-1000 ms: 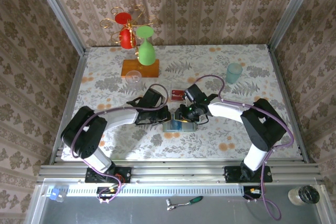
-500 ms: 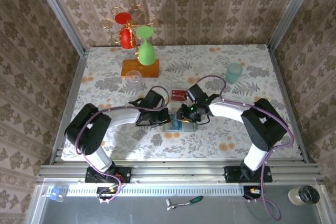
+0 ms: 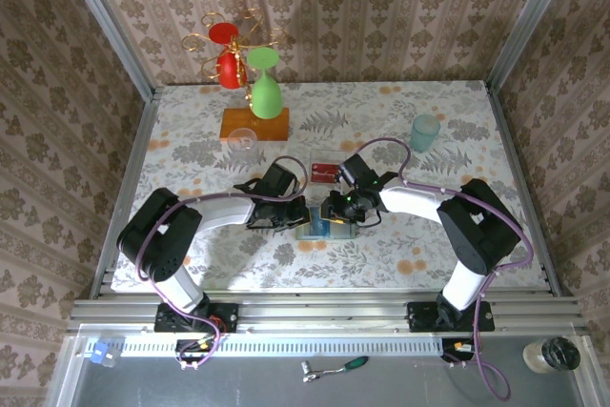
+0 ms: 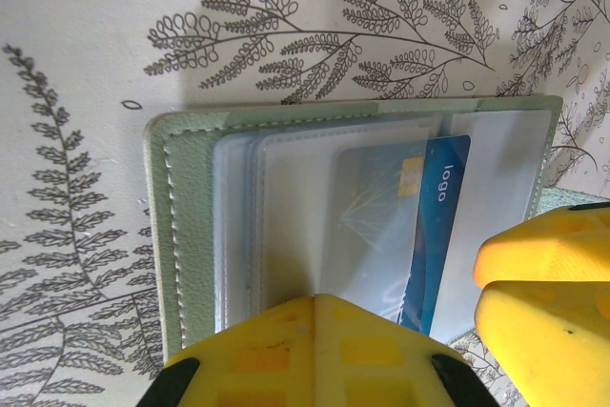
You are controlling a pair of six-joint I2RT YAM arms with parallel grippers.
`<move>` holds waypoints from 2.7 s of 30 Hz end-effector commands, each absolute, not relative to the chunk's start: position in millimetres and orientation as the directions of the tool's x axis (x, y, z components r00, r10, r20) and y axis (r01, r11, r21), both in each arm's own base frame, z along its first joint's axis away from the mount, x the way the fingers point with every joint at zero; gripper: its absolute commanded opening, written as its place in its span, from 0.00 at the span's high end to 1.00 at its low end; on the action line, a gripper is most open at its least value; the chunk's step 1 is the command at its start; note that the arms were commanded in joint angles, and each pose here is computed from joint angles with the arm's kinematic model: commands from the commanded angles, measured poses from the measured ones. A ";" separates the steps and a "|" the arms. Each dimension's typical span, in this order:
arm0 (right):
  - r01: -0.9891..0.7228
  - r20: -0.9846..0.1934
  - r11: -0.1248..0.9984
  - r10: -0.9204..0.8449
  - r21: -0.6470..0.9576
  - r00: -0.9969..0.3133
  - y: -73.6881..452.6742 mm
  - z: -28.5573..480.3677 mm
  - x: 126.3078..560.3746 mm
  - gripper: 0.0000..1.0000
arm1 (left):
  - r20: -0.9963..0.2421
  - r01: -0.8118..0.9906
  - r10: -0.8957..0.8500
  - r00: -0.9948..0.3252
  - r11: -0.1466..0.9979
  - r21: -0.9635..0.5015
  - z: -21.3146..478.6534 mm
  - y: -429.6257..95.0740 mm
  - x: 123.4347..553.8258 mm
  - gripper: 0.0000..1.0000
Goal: Take the credit cards out of the card holder
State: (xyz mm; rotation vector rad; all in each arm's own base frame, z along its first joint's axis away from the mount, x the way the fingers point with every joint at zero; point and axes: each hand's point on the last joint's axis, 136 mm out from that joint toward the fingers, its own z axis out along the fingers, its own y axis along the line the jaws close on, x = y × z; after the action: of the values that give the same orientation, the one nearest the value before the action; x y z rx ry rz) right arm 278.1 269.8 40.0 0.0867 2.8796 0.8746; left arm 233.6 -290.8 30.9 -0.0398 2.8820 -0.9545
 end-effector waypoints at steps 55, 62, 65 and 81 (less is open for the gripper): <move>0.045 -0.107 0.823 0.128 0.566 -0.986 245.5 39.6 274.2 0.90 | -0.078 -0.004 -0.059 -0.995 0.823 -0.569 23.8 -285.4 228.8 1.00; 0.031 -0.127 0.819 0.127 0.573 -0.984 242.0 50.8 276.2 0.95 | -0.090 0.006 -0.057 -0.994 0.814 -0.581 30.7 -288.7 231.6 1.00; 0.022 -0.136 0.820 0.122 0.572 -0.983 240.8 56.0 277.1 0.96 | -0.103 0.013 -0.061 -0.993 0.802 -0.598 35.8 -291.3 234.1 1.00; -0.334 -0.352 0.866 -0.201 0.371 -0.914 218.7 94.8 295.0 1.00 | -0.161 0.024 -0.105 -0.981 0.763 -0.646 63.7 -282.9 242.1 1.00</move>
State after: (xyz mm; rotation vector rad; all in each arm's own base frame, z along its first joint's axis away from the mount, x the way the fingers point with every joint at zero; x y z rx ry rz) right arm 290.0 229.4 77.9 -0.1635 2.7944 0.7627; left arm 241.7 -289.8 57.6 -0.0378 2.7935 -1.0130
